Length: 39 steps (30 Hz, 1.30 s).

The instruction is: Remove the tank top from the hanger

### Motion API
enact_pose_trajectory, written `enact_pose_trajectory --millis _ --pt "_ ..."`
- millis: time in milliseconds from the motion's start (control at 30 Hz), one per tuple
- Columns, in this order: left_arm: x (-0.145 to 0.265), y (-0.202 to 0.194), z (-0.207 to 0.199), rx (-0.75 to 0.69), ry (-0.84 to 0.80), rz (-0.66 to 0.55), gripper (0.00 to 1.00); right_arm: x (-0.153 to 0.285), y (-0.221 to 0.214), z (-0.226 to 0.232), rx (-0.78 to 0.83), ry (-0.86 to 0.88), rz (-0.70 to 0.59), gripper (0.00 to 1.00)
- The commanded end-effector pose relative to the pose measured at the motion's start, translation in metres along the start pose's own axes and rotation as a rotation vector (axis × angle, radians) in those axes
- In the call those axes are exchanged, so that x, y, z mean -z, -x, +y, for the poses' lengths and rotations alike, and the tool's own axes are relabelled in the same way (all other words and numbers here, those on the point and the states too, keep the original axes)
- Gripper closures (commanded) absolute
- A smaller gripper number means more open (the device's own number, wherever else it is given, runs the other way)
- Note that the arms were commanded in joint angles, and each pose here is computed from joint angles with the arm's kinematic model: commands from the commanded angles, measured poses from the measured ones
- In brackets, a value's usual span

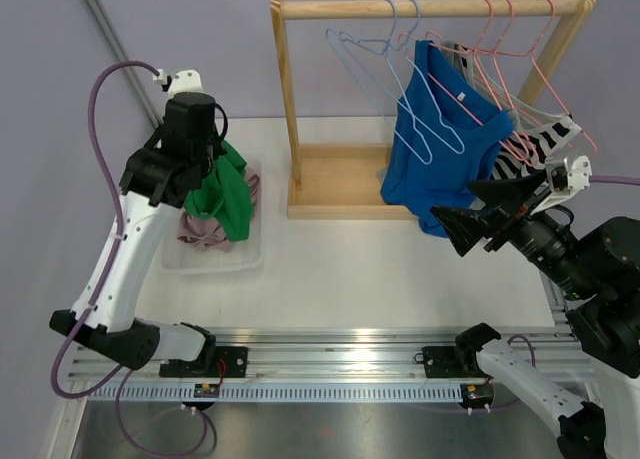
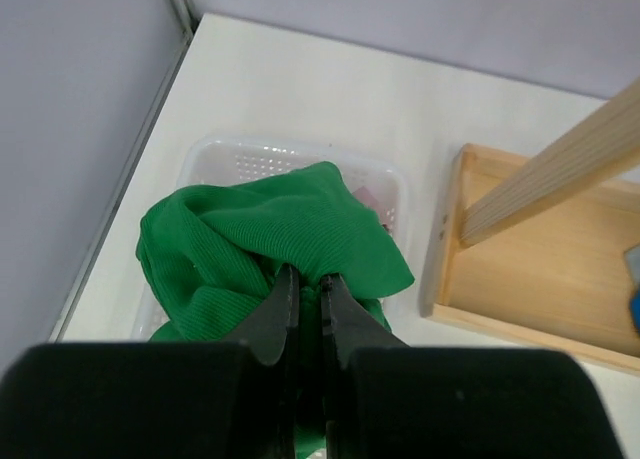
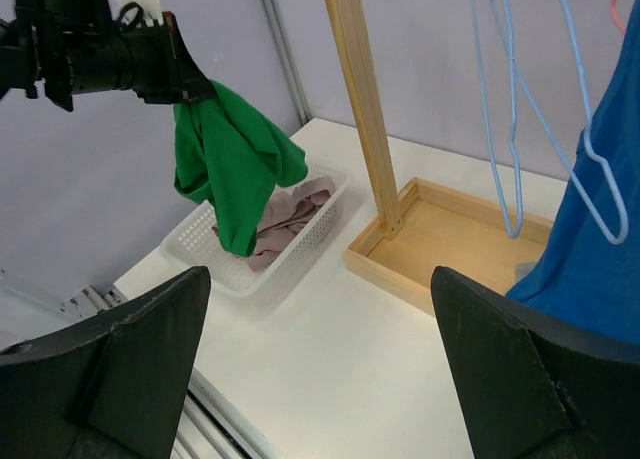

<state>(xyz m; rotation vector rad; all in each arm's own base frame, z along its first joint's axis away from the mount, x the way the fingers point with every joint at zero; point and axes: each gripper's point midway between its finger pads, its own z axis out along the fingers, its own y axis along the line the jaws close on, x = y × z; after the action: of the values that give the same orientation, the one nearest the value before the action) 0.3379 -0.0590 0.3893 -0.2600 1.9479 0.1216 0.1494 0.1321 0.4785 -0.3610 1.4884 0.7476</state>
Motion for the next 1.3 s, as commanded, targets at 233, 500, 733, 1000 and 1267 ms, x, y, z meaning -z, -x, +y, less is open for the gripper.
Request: enact_pose_trajectory --millis 233,500,733,1000,1267 --pt "-0.077 -0.04 0.033 0.054 0.098 0.184 0.67 -0.008 0.025 -0.052 -0.003 -0.311 -0.021 0.01" --pt "-0.051 -0.042 0.061 0.098 0.18 0.159 0.01 -0.004 0.049 -0.122 0.084 -0.724 -0.039 0.0" --pt "-0.009 -0.069 0.02 0.057 -0.161 0.18 0.01 -0.035 0.064 -0.124 0.191 -0.697 0.062 0.0" --pt "0.026 -0.105 0.041 0.046 -0.193 0.096 0.01 -0.093 0.064 -0.145 0.269 -0.657 0.171 0.1" --pt "0.034 -0.121 0.043 0.057 -0.226 0.068 0.01 -0.126 0.055 -0.197 0.247 -0.643 0.265 0.27"
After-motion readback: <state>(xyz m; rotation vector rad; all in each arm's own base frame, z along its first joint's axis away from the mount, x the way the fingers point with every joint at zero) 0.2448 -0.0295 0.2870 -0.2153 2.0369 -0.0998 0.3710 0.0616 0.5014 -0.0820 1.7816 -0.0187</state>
